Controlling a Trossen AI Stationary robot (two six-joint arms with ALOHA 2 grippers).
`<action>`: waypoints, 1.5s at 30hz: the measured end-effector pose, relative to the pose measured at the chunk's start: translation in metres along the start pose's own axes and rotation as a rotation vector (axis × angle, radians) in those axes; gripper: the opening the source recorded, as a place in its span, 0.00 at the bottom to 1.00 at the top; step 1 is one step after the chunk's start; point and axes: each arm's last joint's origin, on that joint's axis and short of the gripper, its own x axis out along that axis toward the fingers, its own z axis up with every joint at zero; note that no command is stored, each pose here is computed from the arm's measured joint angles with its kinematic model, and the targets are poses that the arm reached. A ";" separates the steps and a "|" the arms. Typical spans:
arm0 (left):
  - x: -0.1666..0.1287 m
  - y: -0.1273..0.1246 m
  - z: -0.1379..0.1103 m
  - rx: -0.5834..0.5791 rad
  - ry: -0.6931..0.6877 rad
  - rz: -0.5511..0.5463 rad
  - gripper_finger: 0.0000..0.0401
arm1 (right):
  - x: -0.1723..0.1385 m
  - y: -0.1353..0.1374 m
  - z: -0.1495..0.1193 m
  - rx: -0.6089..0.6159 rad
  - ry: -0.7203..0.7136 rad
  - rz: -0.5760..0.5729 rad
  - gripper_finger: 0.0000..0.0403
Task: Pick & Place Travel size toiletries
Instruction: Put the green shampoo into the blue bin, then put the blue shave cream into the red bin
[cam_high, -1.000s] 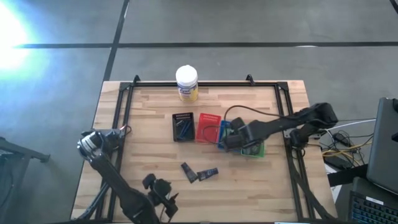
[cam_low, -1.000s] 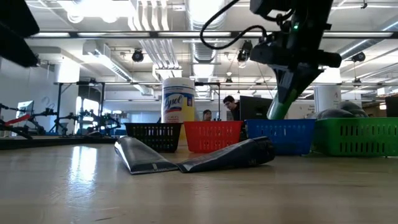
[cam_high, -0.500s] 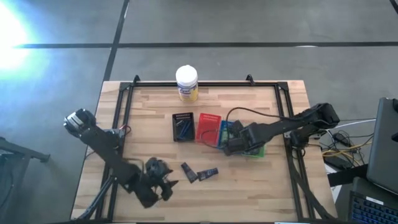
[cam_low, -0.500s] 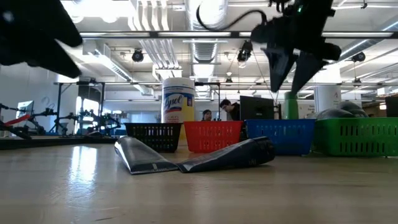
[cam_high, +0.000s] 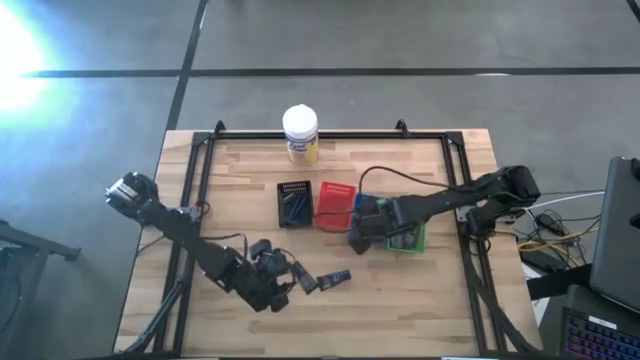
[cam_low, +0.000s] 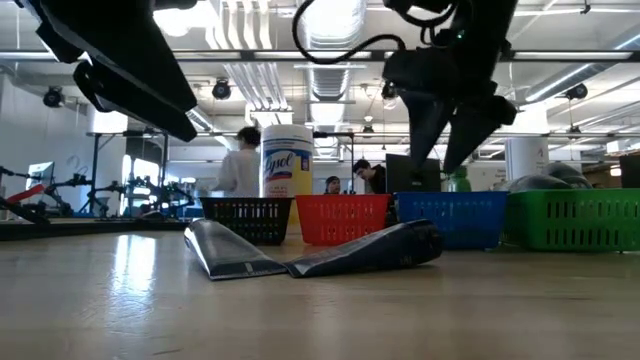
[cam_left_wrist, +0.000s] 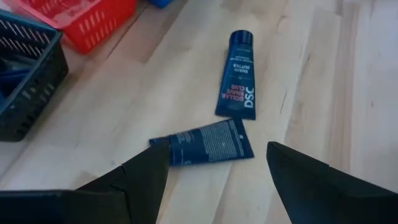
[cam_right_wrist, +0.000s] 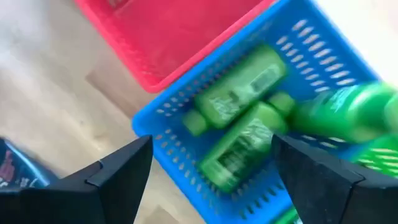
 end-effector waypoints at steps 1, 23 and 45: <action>0.001 0.001 -0.001 0.001 0.000 0.000 0.68 | -0.002 0.000 0.001 0.002 -0.004 -0.003 0.81; 0.024 0.008 -0.008 -0.036 -0.050 -0.099 0.67 | -0.004 -0.059 0.046 0.188 -0.040 -0.171 0.79; 0.024 0.008 -0.008 -0.057 -0.056 -0.090 0.66 | -0.009 -0.022 0.016 -0.059 0.196 0.148 0.45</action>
